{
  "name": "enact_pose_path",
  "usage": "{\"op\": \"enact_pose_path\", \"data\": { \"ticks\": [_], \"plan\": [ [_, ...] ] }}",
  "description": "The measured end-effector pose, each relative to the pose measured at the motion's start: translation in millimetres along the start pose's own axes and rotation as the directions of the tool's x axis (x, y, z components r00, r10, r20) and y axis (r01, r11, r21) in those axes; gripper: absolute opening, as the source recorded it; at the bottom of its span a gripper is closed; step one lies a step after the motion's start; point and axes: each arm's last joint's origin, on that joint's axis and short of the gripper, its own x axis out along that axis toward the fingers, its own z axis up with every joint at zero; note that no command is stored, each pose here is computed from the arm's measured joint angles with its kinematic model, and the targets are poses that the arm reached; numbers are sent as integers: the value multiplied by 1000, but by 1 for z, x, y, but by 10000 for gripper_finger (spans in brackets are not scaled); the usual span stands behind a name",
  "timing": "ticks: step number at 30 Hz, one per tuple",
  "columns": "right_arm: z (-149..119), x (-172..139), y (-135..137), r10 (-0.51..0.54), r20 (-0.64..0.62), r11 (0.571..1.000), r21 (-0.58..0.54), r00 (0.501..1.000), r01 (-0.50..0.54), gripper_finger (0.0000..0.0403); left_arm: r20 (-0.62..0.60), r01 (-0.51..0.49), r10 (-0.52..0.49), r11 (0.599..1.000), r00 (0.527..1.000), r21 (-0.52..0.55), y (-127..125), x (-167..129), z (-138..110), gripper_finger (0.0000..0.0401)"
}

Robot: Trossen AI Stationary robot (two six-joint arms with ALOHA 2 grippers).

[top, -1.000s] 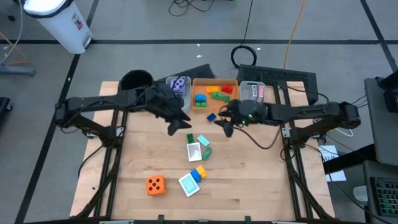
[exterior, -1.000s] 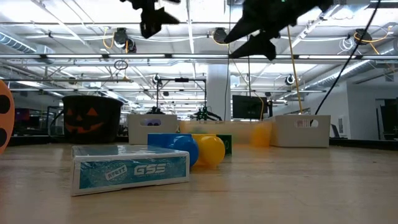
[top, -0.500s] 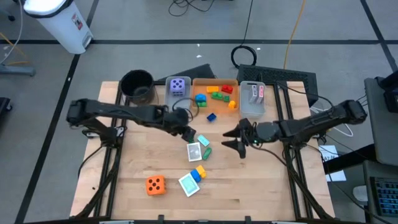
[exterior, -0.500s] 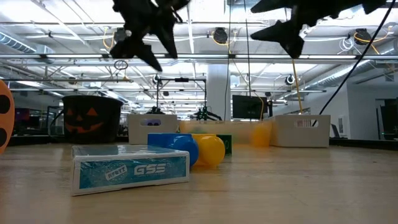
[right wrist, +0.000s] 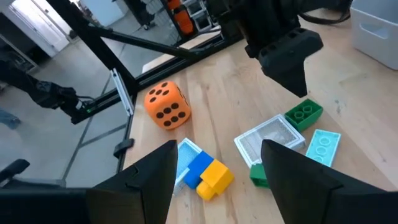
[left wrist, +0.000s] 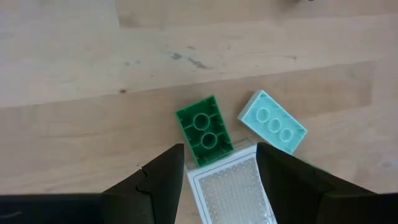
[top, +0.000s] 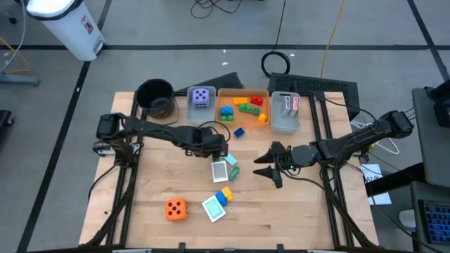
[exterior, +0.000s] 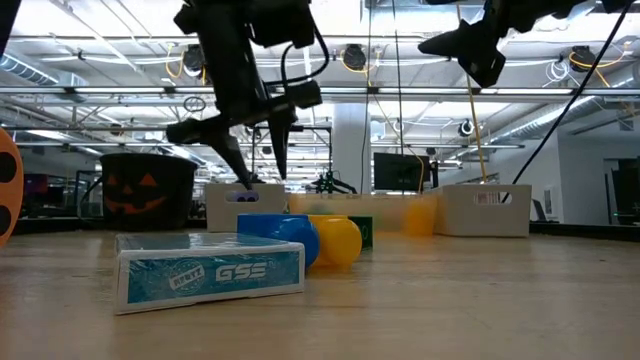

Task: Pick & Place Toys
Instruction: Put the top dark green game piece into the orange bin

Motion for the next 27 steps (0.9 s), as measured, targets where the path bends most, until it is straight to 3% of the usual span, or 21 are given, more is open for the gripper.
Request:
{"op": "enact_pose_path", "data": {
  "ticks": [13,27],
  "plan": [
    [-4,0,-2,-22,-39,1000,-16,999,22,224,-8,-72,72,996,997,-60,5,19,13,209],
    [-4,0,-3,-27,-46,999,-45,999,25,224,25,-12,14,996,1000,-87,1,20,25,209]
  ]
}}
